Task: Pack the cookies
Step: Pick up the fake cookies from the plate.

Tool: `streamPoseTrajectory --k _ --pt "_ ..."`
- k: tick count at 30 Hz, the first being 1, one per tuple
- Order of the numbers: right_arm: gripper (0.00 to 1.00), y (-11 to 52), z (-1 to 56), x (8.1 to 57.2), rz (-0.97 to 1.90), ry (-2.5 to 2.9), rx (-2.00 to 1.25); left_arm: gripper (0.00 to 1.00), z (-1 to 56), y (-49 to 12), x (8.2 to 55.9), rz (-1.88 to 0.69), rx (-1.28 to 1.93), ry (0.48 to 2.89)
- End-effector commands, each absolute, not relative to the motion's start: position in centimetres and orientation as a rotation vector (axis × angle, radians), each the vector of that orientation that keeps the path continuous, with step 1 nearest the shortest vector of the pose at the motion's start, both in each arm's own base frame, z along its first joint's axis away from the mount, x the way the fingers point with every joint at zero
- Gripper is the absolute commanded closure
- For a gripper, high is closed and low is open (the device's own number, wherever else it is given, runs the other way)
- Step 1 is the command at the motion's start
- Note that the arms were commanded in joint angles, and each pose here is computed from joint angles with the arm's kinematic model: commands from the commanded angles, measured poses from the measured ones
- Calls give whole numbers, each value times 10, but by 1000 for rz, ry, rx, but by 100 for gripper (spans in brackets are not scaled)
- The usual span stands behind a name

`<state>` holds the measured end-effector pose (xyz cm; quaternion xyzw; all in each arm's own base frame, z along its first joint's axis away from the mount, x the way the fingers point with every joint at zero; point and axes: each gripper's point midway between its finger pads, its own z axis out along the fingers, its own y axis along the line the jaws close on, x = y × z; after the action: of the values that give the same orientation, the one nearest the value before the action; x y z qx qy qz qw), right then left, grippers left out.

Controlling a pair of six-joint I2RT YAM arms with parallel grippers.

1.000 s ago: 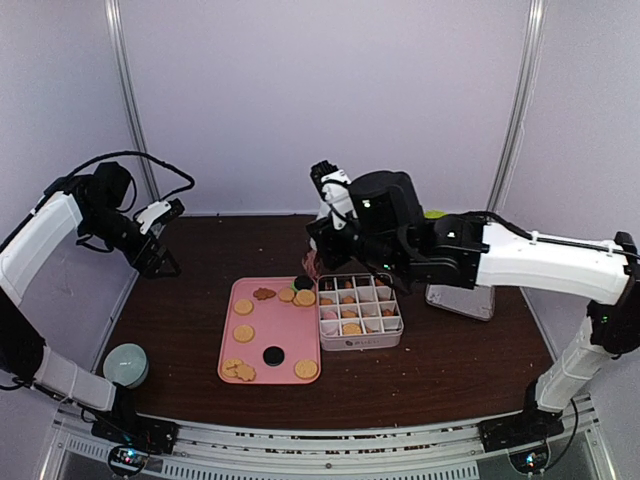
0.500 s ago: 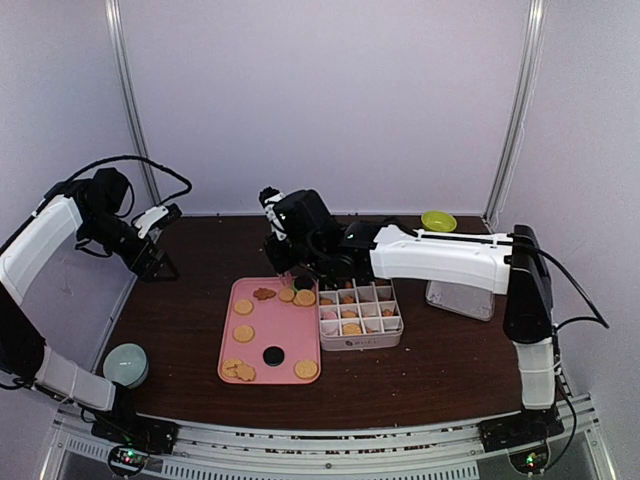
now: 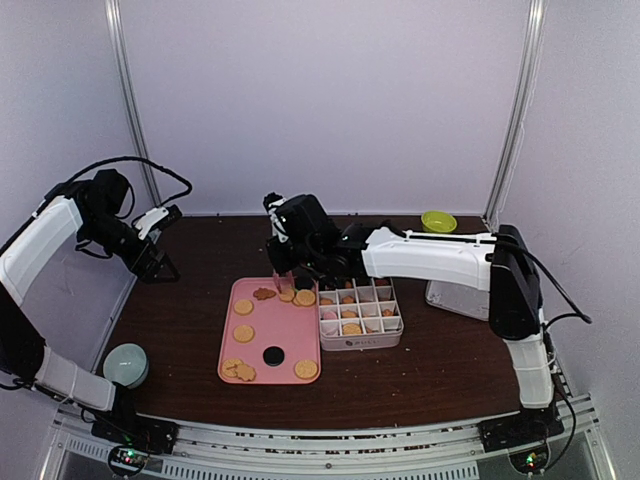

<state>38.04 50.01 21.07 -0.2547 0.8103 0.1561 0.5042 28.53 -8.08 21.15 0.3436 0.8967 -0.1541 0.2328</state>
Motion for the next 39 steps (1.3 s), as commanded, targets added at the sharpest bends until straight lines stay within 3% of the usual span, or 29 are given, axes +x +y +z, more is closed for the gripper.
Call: streamPoseTrajectory --k 1,22,35,39 --pt "62 508 220 384 445 1932 -580 2 218 -81 288 -426 947 2426" --pt "57 503 185 384 367 1980 -639 2 218 -82 288 -435 949 2423" --pt "74 511 198 367 404 1955 -653 2 220 -84 288 -447 951 2416" --pt "75 505 225 365 419 1917 -636 2 221 -84 288 -446 953 2412"
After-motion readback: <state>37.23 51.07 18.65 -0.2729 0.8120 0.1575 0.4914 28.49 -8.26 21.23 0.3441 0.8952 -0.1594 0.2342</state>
